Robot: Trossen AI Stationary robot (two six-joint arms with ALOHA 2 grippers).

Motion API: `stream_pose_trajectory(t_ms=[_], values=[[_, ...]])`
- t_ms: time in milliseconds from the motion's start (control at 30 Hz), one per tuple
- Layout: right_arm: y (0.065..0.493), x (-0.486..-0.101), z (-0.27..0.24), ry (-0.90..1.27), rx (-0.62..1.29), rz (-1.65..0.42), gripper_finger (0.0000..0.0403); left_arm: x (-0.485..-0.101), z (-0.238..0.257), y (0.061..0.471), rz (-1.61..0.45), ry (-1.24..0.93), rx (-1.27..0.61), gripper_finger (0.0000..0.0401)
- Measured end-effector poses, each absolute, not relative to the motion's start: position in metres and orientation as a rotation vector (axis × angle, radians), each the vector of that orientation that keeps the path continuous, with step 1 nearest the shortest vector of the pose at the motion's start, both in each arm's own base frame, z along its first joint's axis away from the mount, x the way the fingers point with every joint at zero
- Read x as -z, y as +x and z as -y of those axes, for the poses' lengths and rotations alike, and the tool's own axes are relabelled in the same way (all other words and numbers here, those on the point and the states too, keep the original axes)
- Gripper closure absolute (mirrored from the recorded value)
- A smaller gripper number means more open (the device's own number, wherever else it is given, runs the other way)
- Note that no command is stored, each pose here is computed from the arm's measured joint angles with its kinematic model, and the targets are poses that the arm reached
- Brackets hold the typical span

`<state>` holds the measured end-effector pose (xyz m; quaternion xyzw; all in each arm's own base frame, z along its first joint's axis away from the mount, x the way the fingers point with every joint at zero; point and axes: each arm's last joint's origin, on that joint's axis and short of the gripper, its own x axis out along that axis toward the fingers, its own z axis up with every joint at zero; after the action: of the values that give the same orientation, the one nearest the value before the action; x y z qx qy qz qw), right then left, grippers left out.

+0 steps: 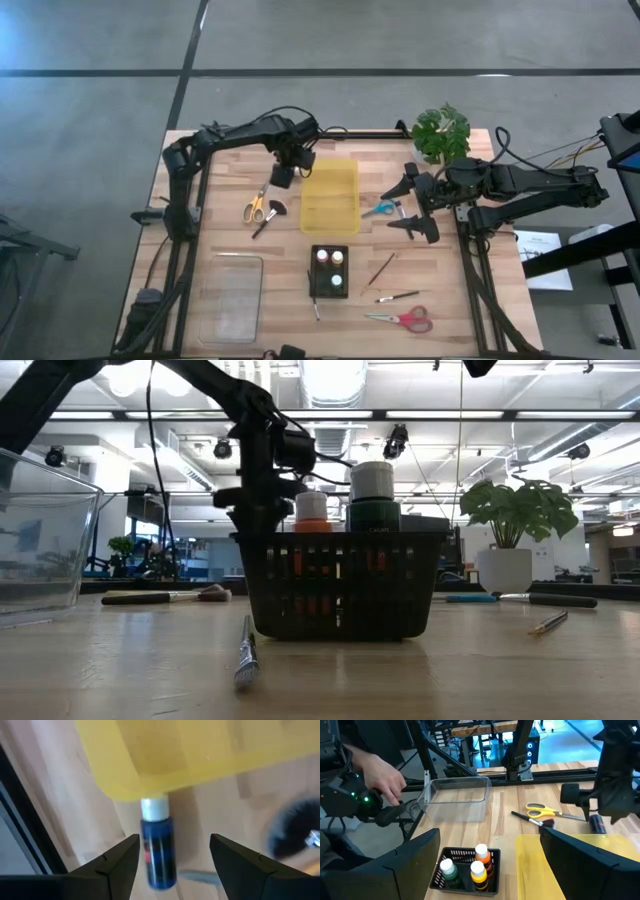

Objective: Pick & Place Paint Supplies
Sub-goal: Put the purple paint bottle into the black bin

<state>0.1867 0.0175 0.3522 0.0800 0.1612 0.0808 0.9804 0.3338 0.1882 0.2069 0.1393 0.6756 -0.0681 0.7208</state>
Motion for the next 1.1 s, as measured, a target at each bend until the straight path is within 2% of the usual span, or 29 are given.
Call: stream_pose_trajectory(t_ms=[233,633,933,1100], values=[[0.187,-0.352,-0.017,0.158,-0.163,-0.324,0.0060,-0.200,-0.196,0.339,-1.416,0.343,0.099,0.0153],[0.187,-0.352,-0.018,0.159,-0.163,-0.324,0.0060,-0.186,-0.211,0.337,-1.427,0.329,0.093,0.0153],[0.187,-0.352,-0.017,0.161,-0.161,-0.328,0.0060,-0.150,-0.211,0.340,-1.492,0.233,0.181,0.0153],[0.187,-0.351,-0.017,0.161,-0.161,-0.333,0.0060,-0.143,-0.209,0.341,-1.510,0.208,0.202,0.0157]])
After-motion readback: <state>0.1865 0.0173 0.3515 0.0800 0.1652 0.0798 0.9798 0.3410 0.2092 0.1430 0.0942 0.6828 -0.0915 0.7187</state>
